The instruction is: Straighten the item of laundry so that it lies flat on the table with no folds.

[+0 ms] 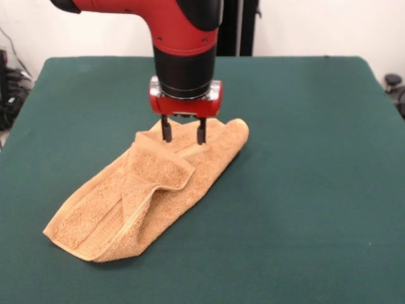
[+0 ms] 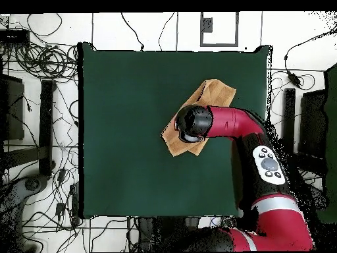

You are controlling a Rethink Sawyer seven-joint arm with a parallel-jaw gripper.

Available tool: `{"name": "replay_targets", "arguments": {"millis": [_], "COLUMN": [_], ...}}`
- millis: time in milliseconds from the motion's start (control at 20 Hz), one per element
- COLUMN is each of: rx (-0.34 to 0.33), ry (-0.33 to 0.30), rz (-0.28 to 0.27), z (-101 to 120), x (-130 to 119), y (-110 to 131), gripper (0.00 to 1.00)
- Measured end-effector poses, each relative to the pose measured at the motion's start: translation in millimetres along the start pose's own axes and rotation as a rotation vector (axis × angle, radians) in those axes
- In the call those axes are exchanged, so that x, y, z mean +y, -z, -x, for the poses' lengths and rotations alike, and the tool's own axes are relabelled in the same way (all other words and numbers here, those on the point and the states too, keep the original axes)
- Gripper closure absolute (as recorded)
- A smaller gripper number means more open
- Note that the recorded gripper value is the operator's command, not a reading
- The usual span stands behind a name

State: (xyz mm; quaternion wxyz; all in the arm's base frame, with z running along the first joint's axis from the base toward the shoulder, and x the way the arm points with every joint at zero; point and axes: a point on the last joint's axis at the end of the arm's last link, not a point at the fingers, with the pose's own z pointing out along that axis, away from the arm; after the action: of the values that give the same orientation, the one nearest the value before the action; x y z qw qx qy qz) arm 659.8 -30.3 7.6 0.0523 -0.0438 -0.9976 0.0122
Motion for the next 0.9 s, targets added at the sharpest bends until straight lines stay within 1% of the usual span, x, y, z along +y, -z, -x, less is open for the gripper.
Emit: {"name": "replay_targets", "arguments": {"millis": [300, 500, 900], "rx": [-0.007, -0.007, -0.012], "ry": [0.001, -0.003, 0.003], "rz": [-0.04, -0.05, -0.054], "z": [1, 0, 2], "x": [-17, -21, -17], "y": [0, 0, 1], "gripper": [0.0, 0.0, 0.0]}}
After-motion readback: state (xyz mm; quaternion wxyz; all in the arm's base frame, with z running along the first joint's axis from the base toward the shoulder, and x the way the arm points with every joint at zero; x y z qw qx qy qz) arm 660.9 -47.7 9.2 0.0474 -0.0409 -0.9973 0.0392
